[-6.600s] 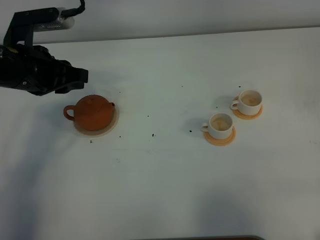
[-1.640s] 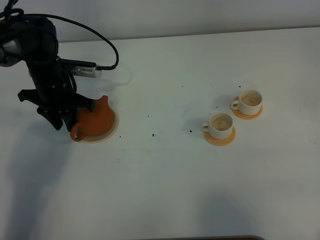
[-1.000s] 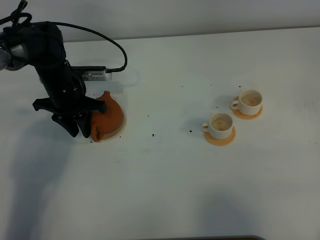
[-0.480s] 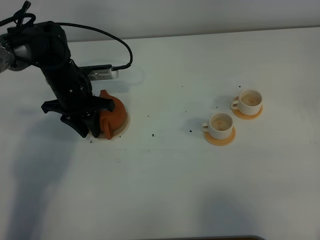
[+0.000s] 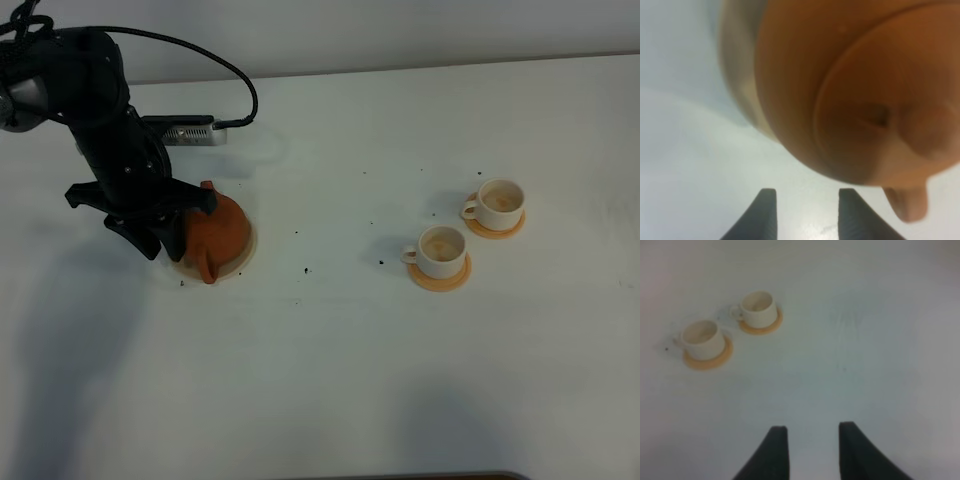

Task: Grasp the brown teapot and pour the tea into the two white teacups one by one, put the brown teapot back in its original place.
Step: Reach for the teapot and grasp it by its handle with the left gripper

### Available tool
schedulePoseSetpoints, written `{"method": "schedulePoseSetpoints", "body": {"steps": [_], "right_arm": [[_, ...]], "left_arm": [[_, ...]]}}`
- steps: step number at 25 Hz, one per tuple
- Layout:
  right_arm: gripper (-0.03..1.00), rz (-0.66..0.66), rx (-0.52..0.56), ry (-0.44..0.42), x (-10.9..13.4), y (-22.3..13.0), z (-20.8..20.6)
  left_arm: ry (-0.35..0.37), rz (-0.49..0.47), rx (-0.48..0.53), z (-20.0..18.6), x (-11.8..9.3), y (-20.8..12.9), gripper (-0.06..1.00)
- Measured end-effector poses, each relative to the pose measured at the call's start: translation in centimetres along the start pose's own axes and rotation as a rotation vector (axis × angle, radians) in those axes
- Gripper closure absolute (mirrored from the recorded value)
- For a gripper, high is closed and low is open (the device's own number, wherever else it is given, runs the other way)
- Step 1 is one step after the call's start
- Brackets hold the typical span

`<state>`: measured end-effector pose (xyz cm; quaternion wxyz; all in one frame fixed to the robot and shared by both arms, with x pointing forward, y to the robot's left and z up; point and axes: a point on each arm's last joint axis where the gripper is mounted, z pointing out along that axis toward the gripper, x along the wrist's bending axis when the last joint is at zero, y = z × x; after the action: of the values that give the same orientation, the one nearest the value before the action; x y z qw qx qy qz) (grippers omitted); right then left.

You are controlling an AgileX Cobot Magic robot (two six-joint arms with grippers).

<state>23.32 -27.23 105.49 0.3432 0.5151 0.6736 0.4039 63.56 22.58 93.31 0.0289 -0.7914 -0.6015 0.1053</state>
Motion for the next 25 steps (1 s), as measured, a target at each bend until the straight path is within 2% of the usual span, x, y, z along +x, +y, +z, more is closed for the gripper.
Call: {"method": "schedulePoseSetpoints", "body": {"steps": [5, 9, 11, 16, 22, 25], "right_arm": [[0.73, 0.0, 0.0, 0.0, 0.0, 0.0, 0.0], [0.73, 0.0, 0.0, 0.0, 0.0, 0.0, 0.0], [0.73, 0.0, 0.0, 0.0, 0.0, 0.0, 0.0], [0.73, 0.0, 0.0, 0.0, 0.0, 0.0, 0.0], [0.73, 0.0, 0.0, 0.0, 0.0, 0.0, 0.0], [0.73, 0.0, 0.0, 0.001, 0.0, 0.0, 0.0]], "left_arm": [[-0.019, 0.001, -0.051, -1.9, -0.5, -0.5, 0.65], [-0.136, -0.009, -0.081, -2.4, -1.7, -0.5, 0.65], [-0.169, -0.004, -0.085, -2.4, -2.4, -0.4, 0.65], [-0.168, -0.003, -0.072, -2.1, -4.2, -0.4, 0.65], [-0.159, -0.095, -0.062, -2.1, -4.2, -0.4, 0.65], [-0.117, -0.113, -0.057, -2.0, -4.0, -0.4, 0.65]]}}
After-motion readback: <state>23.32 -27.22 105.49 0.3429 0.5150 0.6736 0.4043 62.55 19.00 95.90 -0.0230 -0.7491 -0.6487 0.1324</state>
